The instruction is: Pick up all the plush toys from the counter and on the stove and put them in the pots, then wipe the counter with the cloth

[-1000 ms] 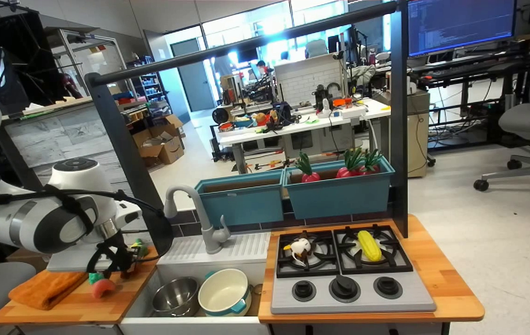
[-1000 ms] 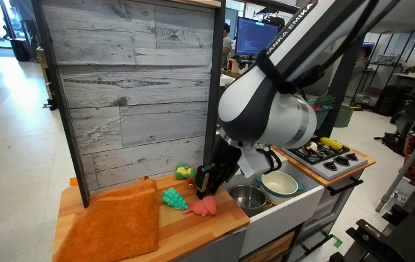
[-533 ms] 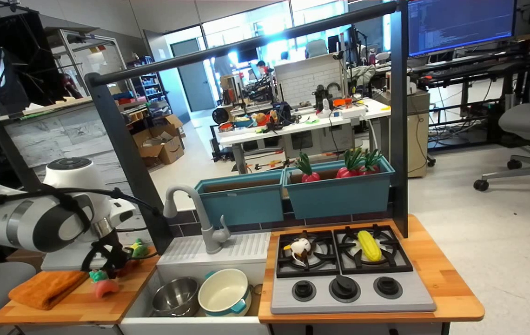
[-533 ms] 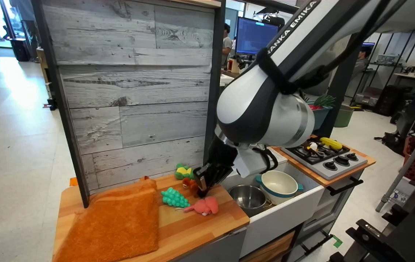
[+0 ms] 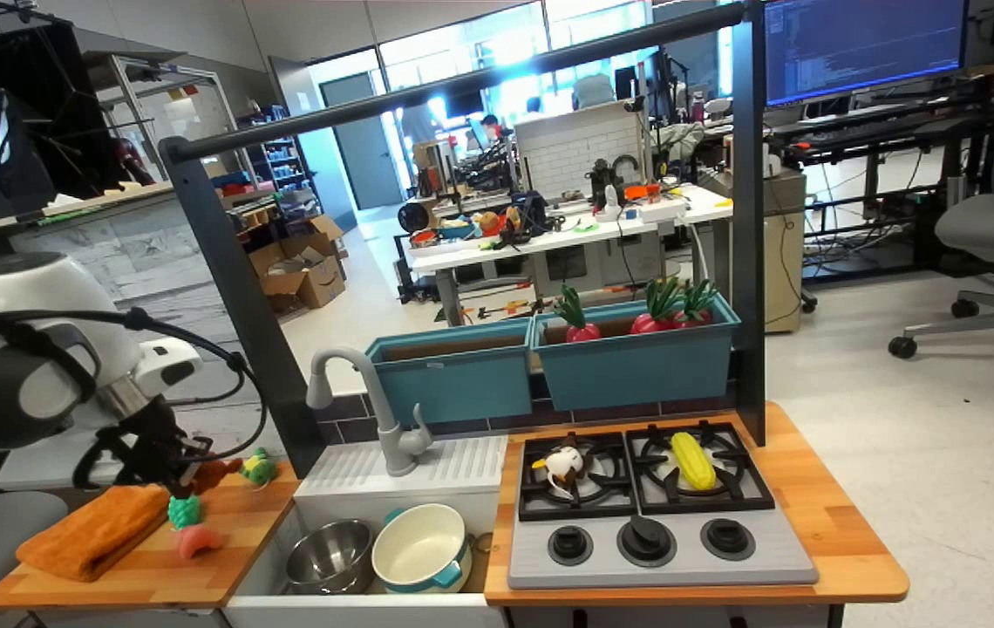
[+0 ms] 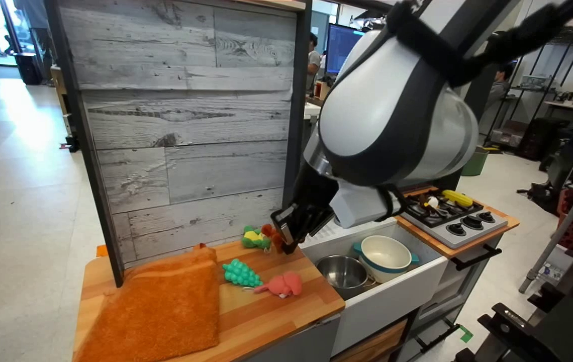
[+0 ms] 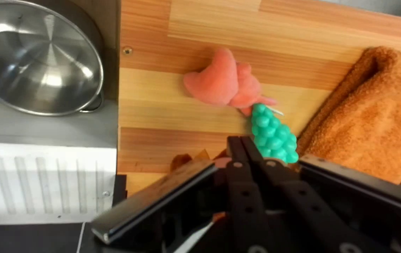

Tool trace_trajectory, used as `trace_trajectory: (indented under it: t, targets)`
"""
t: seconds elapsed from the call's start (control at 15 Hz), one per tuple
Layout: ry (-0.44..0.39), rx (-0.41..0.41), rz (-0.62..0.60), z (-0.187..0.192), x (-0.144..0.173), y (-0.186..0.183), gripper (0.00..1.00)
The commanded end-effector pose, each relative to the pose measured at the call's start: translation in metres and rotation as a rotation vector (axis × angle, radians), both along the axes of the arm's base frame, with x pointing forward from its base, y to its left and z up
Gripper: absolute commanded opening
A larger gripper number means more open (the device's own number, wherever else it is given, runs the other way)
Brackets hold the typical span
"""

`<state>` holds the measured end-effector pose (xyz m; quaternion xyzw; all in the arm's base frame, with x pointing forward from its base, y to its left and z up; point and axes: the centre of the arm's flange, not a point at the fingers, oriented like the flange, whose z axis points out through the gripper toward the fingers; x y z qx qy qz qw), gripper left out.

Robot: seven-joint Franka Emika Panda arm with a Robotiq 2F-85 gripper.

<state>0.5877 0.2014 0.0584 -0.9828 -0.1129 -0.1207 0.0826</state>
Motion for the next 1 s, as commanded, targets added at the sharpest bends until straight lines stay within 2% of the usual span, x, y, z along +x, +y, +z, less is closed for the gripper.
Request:
trace_trajectory:
  t: [0.0,0.2,0.33,0.53,0.6,0.73,0.93]
  targets:
    - [-0.031,-0.074,-0.098,0.063,-0.041,-0.02,0.01]
    - [0.048,-0.093,-0.238,0.054,-0.026,-0.066,0.01]
    - [0.139,-0.104,-0.316,0.028,-0.007,-0.105,0.01]
    - [0.212,-0.093,-0.376,-0.004,0.01,-0.149,0.01]
    - [0.24,-0.08,-0.38,-0.01,0.011,-0.157,0.28]
    - [0.25,-0.059,-0.36,-0.019,0.011,-0.163,0.36]
    - [0.236,-0.017,-0.307,-0.014,0.006,-0.154,0.57]
